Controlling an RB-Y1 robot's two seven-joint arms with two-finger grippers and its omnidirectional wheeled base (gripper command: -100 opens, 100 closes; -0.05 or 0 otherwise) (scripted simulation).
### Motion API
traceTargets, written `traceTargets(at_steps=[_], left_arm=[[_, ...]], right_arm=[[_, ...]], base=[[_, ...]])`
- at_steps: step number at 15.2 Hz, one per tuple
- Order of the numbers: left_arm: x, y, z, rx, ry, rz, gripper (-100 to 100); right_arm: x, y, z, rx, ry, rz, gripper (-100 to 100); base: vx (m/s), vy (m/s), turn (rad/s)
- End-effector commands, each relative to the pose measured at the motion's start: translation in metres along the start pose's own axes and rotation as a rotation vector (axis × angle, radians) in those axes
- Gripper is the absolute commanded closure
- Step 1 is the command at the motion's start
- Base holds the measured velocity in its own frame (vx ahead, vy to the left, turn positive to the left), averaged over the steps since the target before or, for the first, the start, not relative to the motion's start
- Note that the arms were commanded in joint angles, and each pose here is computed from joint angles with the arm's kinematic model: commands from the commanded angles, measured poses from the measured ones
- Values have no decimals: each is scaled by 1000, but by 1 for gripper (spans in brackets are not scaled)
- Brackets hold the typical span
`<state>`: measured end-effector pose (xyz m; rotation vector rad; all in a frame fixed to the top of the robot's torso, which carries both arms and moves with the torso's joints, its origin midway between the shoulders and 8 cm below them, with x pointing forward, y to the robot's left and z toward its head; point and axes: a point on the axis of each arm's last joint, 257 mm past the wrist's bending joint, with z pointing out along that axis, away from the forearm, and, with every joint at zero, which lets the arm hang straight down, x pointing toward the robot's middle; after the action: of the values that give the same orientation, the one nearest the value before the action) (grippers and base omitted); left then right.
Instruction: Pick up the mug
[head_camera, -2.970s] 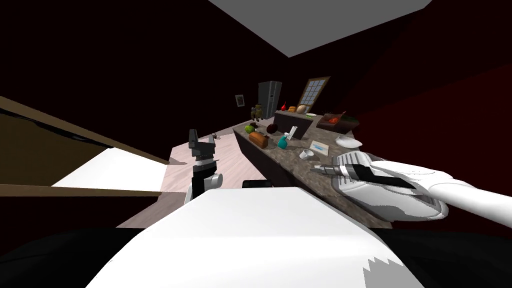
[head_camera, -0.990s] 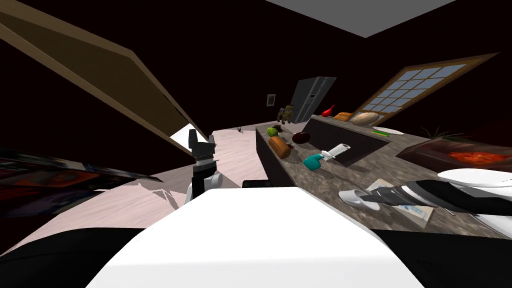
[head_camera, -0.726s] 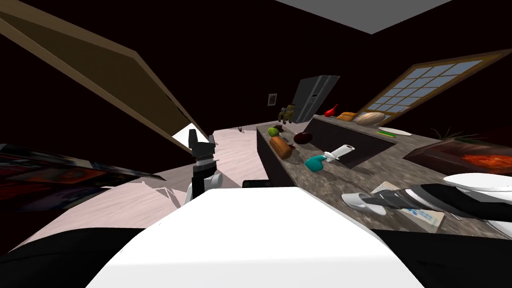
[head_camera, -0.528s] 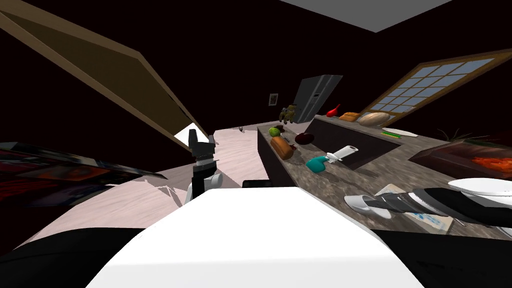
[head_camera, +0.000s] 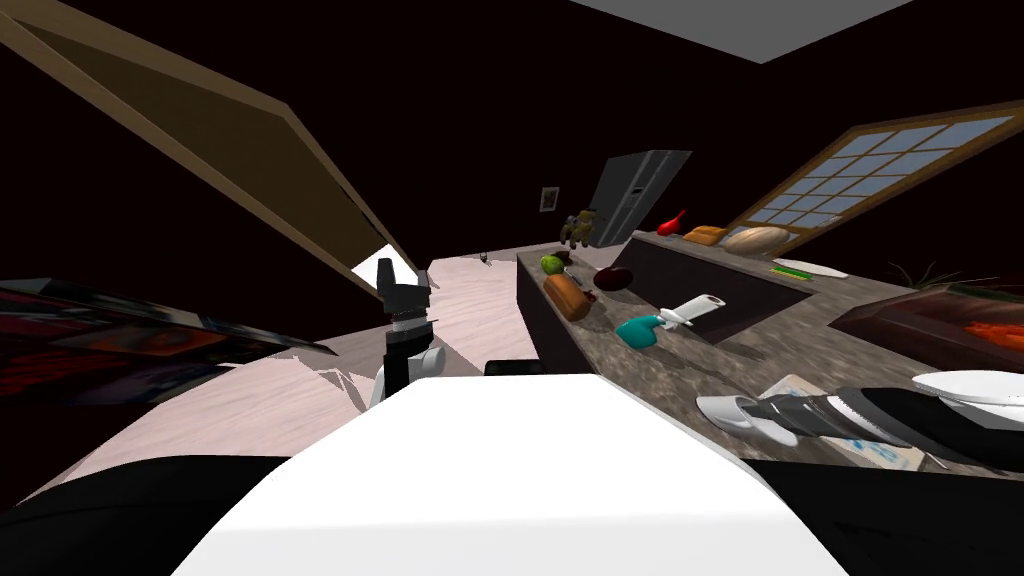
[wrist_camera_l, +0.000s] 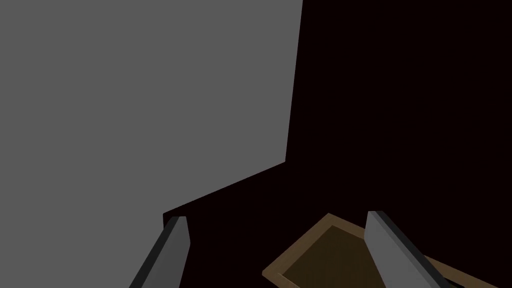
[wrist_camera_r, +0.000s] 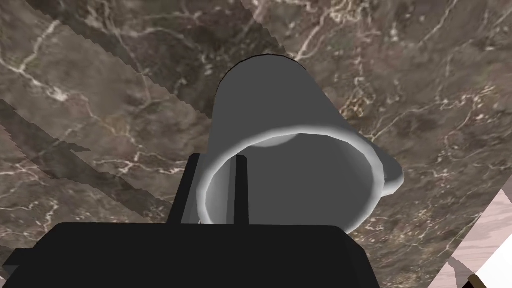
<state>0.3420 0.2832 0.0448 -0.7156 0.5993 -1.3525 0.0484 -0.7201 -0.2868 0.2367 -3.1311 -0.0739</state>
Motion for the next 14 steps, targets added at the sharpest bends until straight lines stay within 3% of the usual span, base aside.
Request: traceTargets(at_steps=[1,14], left_arm=[[0,0,0,0,0,0,0],[0,0,0,0,0,0,0]], right_arm=[[0,0,0,0,0,0,100],[-43,12,-23,-1,8,-38,100]], base=[[0,0,0],[-11,-18,-48]])
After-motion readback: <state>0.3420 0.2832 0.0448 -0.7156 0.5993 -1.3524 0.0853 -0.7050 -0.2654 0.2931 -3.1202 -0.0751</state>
